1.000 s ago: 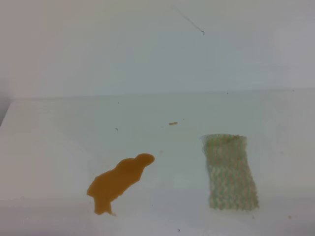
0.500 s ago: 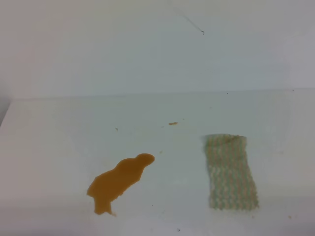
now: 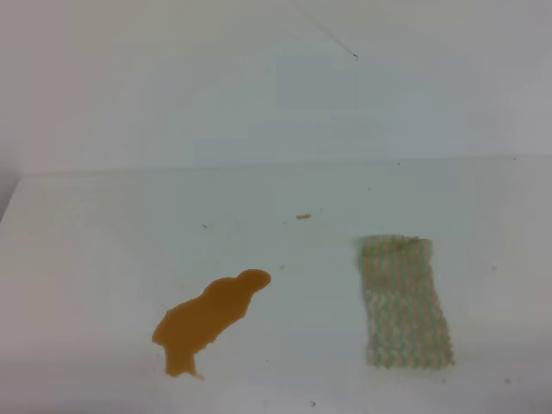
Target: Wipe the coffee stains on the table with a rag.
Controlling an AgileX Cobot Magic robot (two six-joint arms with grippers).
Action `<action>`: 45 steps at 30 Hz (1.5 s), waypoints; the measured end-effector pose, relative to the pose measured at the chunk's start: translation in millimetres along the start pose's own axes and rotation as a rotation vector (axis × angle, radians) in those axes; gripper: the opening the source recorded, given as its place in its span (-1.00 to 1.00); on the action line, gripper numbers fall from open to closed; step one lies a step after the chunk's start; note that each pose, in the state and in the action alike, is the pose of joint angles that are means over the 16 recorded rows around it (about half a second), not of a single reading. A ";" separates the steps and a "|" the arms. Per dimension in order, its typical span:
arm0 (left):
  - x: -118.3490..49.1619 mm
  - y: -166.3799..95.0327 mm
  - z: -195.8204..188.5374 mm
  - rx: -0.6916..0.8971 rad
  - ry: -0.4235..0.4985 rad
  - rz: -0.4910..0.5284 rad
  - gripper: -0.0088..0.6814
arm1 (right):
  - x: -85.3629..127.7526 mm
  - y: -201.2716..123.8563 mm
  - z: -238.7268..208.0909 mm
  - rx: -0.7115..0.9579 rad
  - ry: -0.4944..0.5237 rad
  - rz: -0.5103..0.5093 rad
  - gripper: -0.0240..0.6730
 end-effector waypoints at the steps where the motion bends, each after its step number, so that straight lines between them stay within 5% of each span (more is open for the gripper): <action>1: 0.0 0.0 0.0 0.000 0.000 0.000 -0.98 | 0.0 0.0 0.0 0.000 0.000 0.000 -0.94; 13: -0.1 0.5 -0.1 0.002 0.000 0.000 -0.98 | 0.1 5.6 -0.1 -0.051 0.000 0.002 -0.94; 27: 0.0 -0.2 0.0 0.002 0.000 0.000 -0.98 | -0.2 48.7 -11.9 -0.477 0.000 0.017 -0.94; 38: -0.1 0.4 -0.1 0.002 0.000 0.000 -0.98 | -3.2 85.6 -33.0 -0.681 0.057 0.194 -0.94; 45: -0.1 0.4 -0.1 0.002 0.000 0.000 -0.98 | -8.1 119.7 -38.9 -0.604 0.064 0.253 -0.94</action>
Point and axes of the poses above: a point on each arm's last joint axis where the gripper is mounted, z pointing out along that axis toward the gripper, x along the wrist's bending axis when the last joint is at zero, y = z × x, the point moved 2 cm from there along z, pointing out along that axis toward the gripper, and after that the axes turned 3 degrees about z, right-handed, at the moved point
